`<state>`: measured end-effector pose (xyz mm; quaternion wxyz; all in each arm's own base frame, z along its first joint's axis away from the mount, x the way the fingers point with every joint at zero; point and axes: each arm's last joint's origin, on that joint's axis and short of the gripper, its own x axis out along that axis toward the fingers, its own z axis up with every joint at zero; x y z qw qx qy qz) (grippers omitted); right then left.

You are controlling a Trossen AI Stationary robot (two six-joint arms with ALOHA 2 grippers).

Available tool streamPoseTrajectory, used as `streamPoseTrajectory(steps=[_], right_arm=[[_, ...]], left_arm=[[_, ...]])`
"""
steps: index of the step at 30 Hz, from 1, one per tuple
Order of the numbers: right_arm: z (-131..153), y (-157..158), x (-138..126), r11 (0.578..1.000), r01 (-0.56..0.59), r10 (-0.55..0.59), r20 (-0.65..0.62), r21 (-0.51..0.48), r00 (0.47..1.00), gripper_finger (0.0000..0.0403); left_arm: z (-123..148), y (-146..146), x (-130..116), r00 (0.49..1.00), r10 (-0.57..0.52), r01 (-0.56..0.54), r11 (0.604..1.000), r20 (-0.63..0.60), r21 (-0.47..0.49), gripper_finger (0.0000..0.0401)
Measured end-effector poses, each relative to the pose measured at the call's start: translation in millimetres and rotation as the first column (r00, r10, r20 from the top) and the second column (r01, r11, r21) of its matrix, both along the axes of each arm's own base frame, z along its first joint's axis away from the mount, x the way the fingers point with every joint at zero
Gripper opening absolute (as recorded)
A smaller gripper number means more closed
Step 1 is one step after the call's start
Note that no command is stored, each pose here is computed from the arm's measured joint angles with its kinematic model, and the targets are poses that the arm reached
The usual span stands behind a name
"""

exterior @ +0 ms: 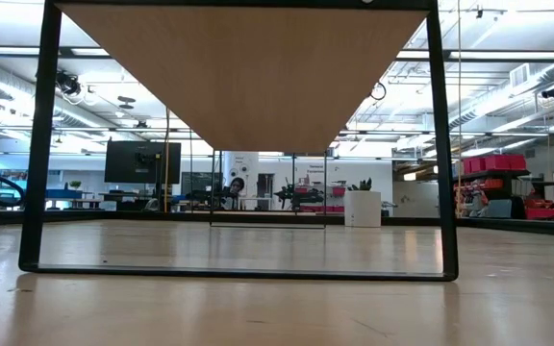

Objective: Pick & Place candle stick holders
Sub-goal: Put the top black candle holder on the shelf aligned with the other black candle holder

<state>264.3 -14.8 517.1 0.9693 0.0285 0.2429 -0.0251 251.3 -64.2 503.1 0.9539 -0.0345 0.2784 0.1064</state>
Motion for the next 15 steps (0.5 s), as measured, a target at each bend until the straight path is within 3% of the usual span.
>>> streamPoseTrajectory(steps=[5,15], right_arm=[[-0.9,0.0,-0.5,1.0,0.004,-0.004,-0.011,0.009,1.0,0.0208],[-1.5,0.0,-0.8,0.999,0.015,-0.015,-0.016,0.028,1.0,0.0208]], left_arm=[[-22.3,-19.4,-5.4,0.999,0.033,-0.033,0.999,0.022,0.005,0.001],[-73.5,-47.4,-32.7,0.966,0.024,-0.002,0.996,0.258,-0.085,0.001]])
